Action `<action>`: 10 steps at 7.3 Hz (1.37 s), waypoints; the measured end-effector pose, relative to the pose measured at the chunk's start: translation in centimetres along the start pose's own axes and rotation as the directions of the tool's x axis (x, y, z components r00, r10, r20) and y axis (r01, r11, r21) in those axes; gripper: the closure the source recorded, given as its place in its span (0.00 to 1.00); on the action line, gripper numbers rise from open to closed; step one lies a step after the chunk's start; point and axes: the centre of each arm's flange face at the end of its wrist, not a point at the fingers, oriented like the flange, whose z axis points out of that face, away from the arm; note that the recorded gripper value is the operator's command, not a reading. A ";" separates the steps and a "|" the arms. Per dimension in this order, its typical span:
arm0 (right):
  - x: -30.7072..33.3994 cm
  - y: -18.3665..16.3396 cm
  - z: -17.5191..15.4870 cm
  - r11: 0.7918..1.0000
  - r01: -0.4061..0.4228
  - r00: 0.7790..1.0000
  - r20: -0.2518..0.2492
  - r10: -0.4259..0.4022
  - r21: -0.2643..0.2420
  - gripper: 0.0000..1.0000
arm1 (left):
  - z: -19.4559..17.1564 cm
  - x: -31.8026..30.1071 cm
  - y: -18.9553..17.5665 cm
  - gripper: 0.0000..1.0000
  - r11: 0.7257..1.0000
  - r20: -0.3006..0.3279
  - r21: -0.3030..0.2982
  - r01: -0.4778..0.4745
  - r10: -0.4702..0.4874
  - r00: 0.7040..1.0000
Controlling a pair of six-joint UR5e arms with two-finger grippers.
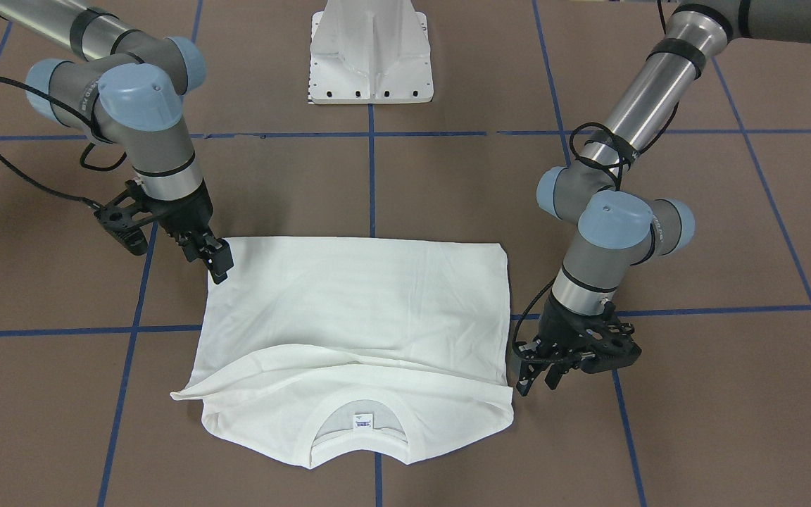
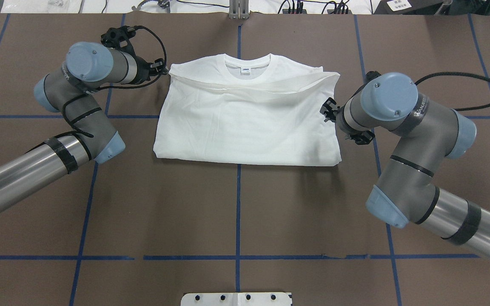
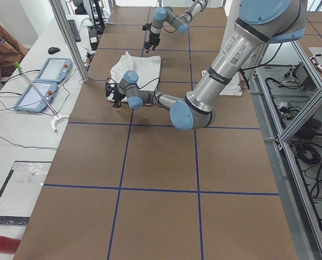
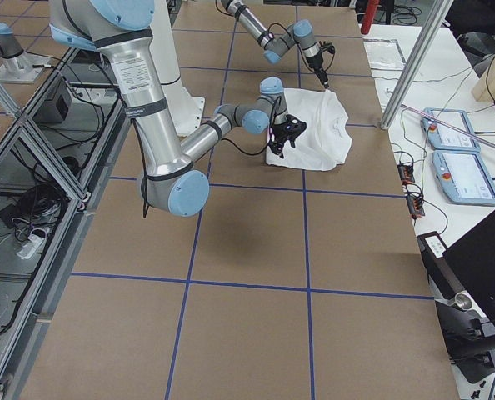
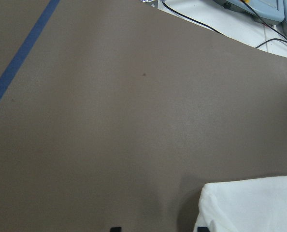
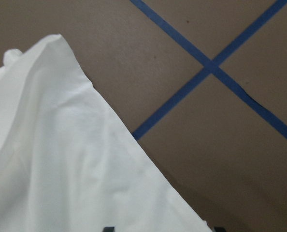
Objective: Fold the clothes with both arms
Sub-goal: 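Move the right gripper down to the folded shirt's near corner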
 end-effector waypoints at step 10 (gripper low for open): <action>3.5 4.5 3.0 1.000 -0.006 0.998 -0.056 0.006 0.003 1.00 | -0.1 0.1 0.2 0.39 1.000 0.004 -0.003 0.000 0.000 1.000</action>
